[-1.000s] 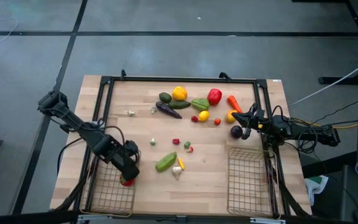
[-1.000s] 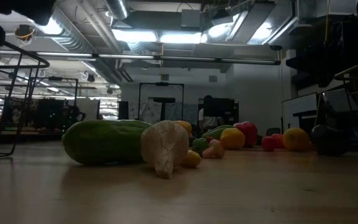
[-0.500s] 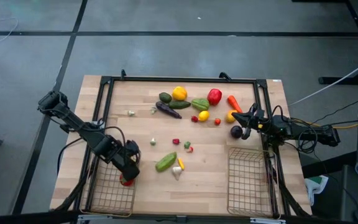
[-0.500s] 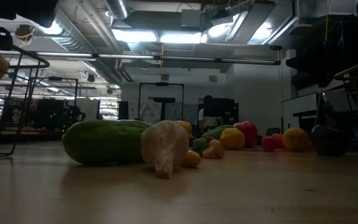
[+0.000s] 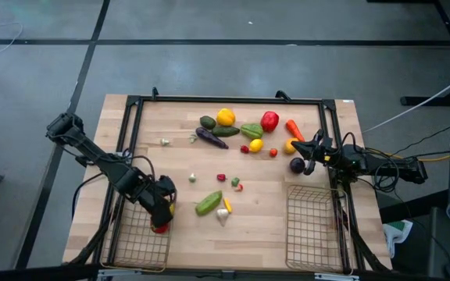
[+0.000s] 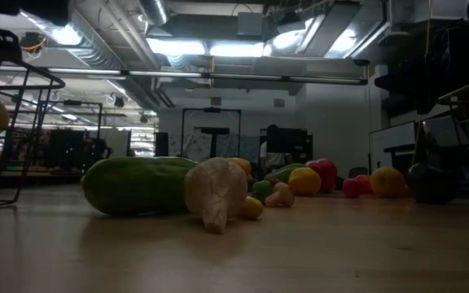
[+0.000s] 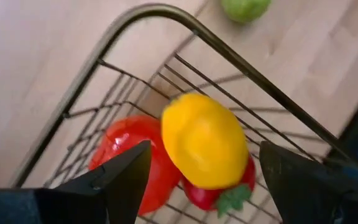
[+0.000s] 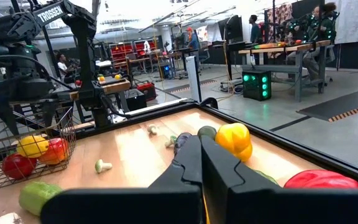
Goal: Sort produce into baskets
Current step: Put the bottom yellow lemon into the left wire basket, then put the orange carrot into the right wire basket
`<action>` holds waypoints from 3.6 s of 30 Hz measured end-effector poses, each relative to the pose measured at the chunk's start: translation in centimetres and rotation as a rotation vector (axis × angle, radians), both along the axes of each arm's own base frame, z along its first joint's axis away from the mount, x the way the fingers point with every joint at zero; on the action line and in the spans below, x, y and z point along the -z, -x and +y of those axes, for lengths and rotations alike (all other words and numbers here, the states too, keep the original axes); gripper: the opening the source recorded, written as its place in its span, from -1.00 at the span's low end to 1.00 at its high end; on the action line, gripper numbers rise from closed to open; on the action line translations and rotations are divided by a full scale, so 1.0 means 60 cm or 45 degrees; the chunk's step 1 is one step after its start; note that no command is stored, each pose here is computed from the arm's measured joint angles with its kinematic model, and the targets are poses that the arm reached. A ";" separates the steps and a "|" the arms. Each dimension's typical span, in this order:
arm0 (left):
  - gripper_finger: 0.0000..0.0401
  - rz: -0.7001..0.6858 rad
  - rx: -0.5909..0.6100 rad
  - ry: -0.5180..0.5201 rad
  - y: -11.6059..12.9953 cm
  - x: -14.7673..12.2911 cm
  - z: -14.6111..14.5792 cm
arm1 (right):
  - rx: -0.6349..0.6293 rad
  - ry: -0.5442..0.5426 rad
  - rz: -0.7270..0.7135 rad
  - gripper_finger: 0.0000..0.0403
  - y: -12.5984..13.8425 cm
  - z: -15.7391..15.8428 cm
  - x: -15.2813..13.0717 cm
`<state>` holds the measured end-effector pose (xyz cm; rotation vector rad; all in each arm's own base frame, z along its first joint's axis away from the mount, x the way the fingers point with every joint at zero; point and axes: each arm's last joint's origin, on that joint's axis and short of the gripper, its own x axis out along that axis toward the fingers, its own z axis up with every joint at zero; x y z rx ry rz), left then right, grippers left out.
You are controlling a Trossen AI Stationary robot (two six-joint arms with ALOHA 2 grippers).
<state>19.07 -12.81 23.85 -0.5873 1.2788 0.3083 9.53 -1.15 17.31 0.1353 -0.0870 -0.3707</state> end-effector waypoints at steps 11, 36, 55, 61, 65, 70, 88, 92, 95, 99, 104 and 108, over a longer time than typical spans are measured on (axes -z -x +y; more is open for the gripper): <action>0.46 -0.171 0.007 0.148 0.036 -0.057 0.025 | 0.000 0.000 0.000 -1.00 0.000 0.000 0.000; 0.46 -0.718 -0.038 0.021 -0.003 -0.114 0.087 | -0.034 -0.104 -0.096 -1.00 0.000 0.001 -0.007; 0.46 -0.715 -0.151 -0.051 -0.016 -0.113 0.127 | -0.202 -0.272 -0.172 -0.93 -0.001 0.006 -0.010; 0.46 -0.714 -0.172 -0.057 -0.017 -0.113 0.133 | -0.213 -0.394 -0.210 -0.40 -0.001 0.006 -0.010; 0.46 -0.714 -0.187 -0.061 -0.018 -0.113 0.136 | -0.213 -0.401 -0.213 0.06 -0.001 0.006 -0.010; 0.46 -0.714 -0.189 -0.062 -0.018 -0.113 0.137 | -0.205 -0.425 -0.261 0.49 0.003 0.006 -0.029; 0.46 -0.739 -0.160 -0.261 -0.020 -0.114 0.148 | 0.321 -0.457 0.029 0.48 0.025 -0.010 -0.159; 0.46 -0.814 -0.165 -0.299 -0.030 -0.119 0.161 | 0.411 -0.458 0.175 0.47 0.015 -0.012 -0.191; 0.46 -0.917 -0.142 -0.352 -0.044 -0.122 0.171 | 0.465 -0.454 0.264 0.47 0.002 -0.016 -0.215; 0.46 -1.006 -0.137 -0.409 -0.064 -0.114 0.187 | 0.556 -0.475 0.379 0.47 -0.017 -0.033 -0.238; 0.46 -0.977 -0.136 -0.470 -0.081 -0.092 0.206 | 0.586 -0.614 0.599 0.47 -0.044 -0.070 -0.243; 0.46 -0.976 -0.081 -0.534 -0.099 -0.083 0.211 | 0.599 -0.767 0.771 0.47 -0.063 -0.112 -0.221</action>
